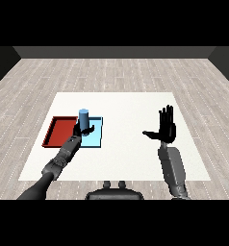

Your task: Pick the blue can and put it in the blue box

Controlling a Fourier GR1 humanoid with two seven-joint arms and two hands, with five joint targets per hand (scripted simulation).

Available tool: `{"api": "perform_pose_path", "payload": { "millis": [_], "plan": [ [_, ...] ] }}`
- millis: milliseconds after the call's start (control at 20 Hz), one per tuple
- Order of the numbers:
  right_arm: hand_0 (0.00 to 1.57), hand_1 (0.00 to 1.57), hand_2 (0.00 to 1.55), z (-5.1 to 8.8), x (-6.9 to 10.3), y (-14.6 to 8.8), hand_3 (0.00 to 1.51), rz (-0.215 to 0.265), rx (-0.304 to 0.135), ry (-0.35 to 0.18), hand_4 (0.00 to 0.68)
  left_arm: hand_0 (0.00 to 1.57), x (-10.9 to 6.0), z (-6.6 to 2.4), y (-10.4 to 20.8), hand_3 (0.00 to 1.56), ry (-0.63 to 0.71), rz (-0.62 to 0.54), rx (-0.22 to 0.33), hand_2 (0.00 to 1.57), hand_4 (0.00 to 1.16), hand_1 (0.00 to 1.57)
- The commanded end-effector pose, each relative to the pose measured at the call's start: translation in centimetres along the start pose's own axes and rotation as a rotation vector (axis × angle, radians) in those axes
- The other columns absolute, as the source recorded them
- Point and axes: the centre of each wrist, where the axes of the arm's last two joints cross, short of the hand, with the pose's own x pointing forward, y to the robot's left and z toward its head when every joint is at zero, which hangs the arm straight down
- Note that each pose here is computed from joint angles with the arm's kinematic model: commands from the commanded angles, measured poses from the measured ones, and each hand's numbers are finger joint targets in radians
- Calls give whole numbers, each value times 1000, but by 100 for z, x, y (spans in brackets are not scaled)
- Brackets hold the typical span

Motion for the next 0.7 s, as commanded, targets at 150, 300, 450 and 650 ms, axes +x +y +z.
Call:
{"api": "perform_pose_path", "payload": {
  "millis": [150, 300, 450, 650],
  "plan": [
    [0, 0, 0, 2, -51, 16, 0, -4, 9, -3, 0, 887, -529, 160, -37, 415, 144, -115, -70, 753, 933, 887],
    [0, 0, 0, -52, -51, -47, 0, -10, 21, -18, 0, 1348, -525, 34, 227, 399, 229, -41, -101, 1240, 606, 1348],
    [0, 0, 0, 88, -182, 44, 0, -26, 14, -16, 0, 0, -380, 31, 114, 280, 169, -115, -110, 241, 670, 0],
    [0, 0, 0, 72, -57, -85, 0, -42, 30, -23, 0, 0, -557, 125, 52, 0, 110, -230, 24, 0, 0, 0]
  ]
}}
